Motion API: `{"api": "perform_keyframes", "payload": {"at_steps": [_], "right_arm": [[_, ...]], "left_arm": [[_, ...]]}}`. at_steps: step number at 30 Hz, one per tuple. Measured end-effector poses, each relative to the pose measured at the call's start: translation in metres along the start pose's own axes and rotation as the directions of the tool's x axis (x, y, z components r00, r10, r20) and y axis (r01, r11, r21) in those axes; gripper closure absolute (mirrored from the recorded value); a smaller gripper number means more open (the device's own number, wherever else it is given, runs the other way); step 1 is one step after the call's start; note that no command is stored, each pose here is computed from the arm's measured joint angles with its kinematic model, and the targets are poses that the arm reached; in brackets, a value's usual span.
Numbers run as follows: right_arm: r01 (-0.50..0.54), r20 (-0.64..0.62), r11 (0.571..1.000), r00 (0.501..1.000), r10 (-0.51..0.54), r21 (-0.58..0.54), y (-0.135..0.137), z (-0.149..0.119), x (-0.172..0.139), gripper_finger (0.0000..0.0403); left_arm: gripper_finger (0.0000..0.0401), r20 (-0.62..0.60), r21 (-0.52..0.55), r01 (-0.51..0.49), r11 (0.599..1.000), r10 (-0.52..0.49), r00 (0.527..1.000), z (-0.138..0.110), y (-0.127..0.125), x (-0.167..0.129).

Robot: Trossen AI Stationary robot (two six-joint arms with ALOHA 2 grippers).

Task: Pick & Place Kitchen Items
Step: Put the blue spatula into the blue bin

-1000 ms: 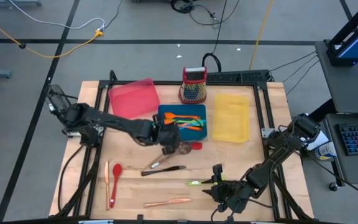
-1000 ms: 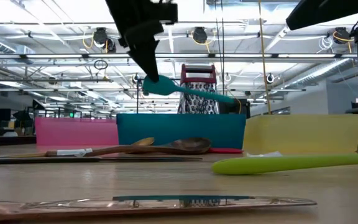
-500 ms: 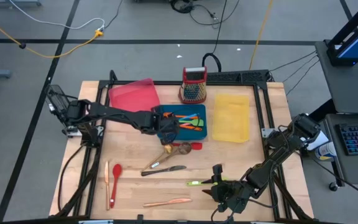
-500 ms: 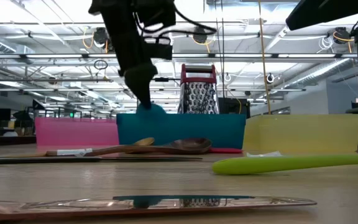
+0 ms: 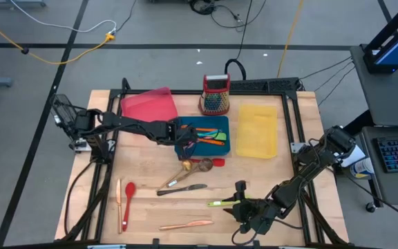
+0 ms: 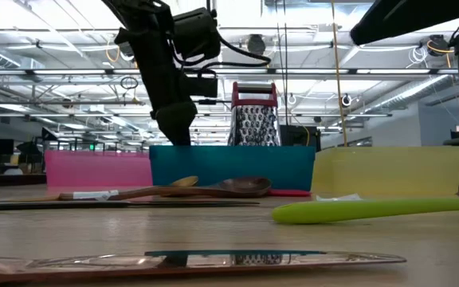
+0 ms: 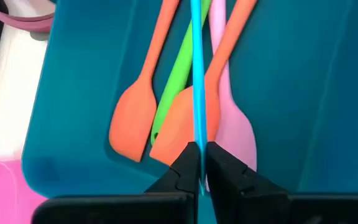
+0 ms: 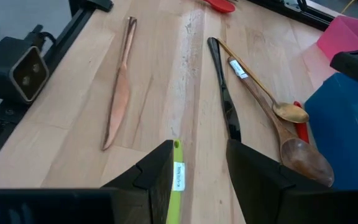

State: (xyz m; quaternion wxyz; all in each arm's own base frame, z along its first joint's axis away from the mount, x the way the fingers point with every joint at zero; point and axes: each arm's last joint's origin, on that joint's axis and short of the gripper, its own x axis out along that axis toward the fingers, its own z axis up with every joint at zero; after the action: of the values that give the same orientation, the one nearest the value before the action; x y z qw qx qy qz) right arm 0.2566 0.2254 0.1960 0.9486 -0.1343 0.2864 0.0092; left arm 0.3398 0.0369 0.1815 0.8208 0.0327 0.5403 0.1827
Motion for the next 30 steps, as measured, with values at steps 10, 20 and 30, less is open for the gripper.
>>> {"api": "perform_keyframes", "payload": {"at_steps": [10,20,30], "right_arm": [[0.033,-0.012,0.999,0.999,-0.033,0.022,-0.011,0.002,0.008,0.0261],[0.043,-0.017,0.999,0.999,-0.043,0.024,-0.015,0.002,0.011,0.0248],[-0.030,-0.036,0.999,0.999,0.031,0.028,-0.014,0.002,0.012,0.0195]], "left_arm": [[0.0343,0.020,-0.022,-0.003,1.000,0.004,1.000,0.002,0.003,0.001],[0.0310,0.020,-0.048,-0.006,0.999,0.007,1.000,0.002,0.003,0.001],[0.0293,0.036,-0.112,0.007,0.994,-0.003,0.999,0.005,-0.003,-0.003]]}}
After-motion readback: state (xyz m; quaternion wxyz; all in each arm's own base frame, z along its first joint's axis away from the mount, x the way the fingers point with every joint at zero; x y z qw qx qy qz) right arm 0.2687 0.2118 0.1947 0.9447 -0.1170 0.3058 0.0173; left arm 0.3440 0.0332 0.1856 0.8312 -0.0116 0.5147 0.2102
